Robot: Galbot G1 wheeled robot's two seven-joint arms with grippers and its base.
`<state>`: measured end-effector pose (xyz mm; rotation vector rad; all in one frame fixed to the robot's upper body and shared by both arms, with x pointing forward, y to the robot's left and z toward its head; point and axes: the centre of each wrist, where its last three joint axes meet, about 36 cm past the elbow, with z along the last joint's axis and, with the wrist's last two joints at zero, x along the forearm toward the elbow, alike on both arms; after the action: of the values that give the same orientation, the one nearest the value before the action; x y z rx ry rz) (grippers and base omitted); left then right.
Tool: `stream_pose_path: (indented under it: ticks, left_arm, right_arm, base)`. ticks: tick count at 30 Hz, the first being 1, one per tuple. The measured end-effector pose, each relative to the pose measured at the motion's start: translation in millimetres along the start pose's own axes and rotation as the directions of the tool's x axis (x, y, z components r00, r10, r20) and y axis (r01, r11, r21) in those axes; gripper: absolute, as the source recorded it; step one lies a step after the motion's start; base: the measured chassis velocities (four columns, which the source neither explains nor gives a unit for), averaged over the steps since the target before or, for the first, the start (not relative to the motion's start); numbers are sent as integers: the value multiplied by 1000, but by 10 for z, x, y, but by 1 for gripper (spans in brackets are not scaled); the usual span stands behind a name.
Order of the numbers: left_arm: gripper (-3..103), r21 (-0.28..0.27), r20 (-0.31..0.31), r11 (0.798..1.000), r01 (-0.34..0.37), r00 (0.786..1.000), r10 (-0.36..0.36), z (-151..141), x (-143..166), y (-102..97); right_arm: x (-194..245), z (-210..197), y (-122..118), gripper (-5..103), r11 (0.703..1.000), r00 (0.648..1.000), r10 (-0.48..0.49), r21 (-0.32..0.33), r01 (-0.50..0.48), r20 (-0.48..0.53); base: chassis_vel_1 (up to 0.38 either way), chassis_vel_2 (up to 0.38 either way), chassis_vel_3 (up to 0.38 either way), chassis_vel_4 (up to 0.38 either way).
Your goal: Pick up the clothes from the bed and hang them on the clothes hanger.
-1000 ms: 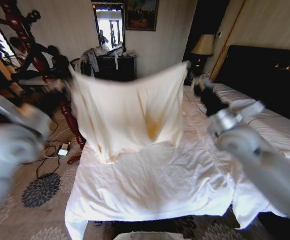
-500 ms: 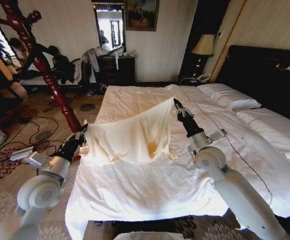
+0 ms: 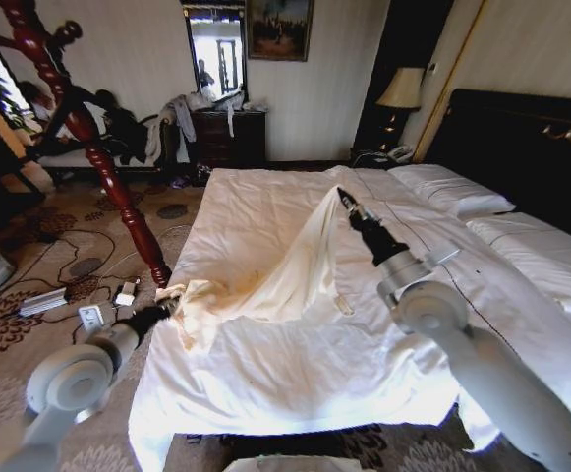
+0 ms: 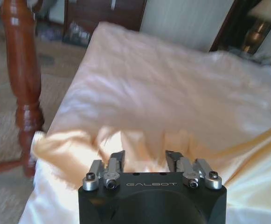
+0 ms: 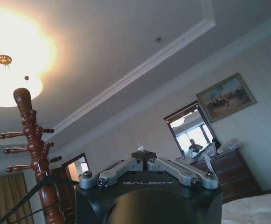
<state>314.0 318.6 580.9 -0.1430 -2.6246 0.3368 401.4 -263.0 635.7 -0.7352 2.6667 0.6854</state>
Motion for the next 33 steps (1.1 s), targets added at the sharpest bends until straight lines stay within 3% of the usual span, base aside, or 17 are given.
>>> stream_pose_path:
  ticks: [2,3,4,5,6,9,10,12,14,20,24,26,27,29,30,31,33]
  left_arm:
    - [61,0,131,1000,-19,991,18,-110,44,17]
    - [67,-18,233,1000,-20,972,23,-240,90,47]
    - [67,-26,283,1000,-17,959,24,-316,114,64]
    - [73,-45,396,999,-2,918,20,-523,174,115]
    - [73,-45,396,999,-2,918,20,-523,174,115]
    - [89,-82,608,992,91,794,-23,-1192,317,352]
    - [89,-82,608,992,91,794,-23,-1192,317,352]
    - [94,-89,683,979,181,727,-72,-1655,355,609]
    - [99,-103,716,968,230,693,-89,-1992,387,786]
    - [100,-128,730,931,341,668,-144,-2627,439,1127]
    - [100,-91,705,871,482,650,-286,-3046,502,1508]
    - [100,-81,700,864,497,645,-306,-3138,531,1580]
    - [100,-71,691,863,500,649,-319,-3234,559,1643]
    - [100,-80,667,888,454,686,-290,-3387,594,1723]
    - [100,-80,667,888,454,686,-290,-3387,594,1723]
    - [100,-112,656,914,390,720,-227,-3455,610,1745]
    - [100,-140,649,940,312,745,-151,-3496,620,1759]
  right_arm:
    - [13,-49,14,0,1000,1000,-9,30,9,-6]
    - [25,-77,19,0,998,1000,-17,68,18,-11]
    - [31,-89,19,0,995,1000,-23,93,24,-13]
    - [45,-117,16,0,988,999,-42,145,45,-19]
    - [45,-117,16,0,988,999,-42,145,45,-19]
    - [65,-196,64,0,973,996,-90,211,94,-26]
    - [65,-196,64,0,973,996,-90,211,94,-26]
    - [64,-224,94,0,971,994,-106,215,107,-19]
    - [64,-205,91,0,972,994,-111,205,111,-12]
    - [30,-67,44,0,985,993,-116,134,111,33]
    - [-14,44,12,0,991,993,-106,87,101,52]
    - [-23,64,10,0,991,993,-106,81,102,54]
    - [-31,85,14,0,992,993,-107,74,103,58]
    - [-42,125,25,0,993,992,-107,65,103,67]
    - [-42,125,25,0,993,992,-107,65,103,67]
    - [-47,152,28,0,993,992,-106,60,102,71]
    - [-56,193,27,0,994,992,-102,55,98,77]
  base:
    - [0,0,0,0]
    - [0,0,0,0]
    - [0,0,0,0]
    - [0,0,0,0]
    - [0,0,0,0]
    - [0,0,0,0]
    - [0,0,0,0]
    - [0,0,0,0]
    - [0,0,0,0]
    - [0,0,0,0]
    - [0,0,0,0]
    - [0,0,0,0]
    - [0,0,0,0]
    - [0,0,0,0]
    - [0,0,0,0]
    - [0,0,0,0]
    - [0,0,0,0]
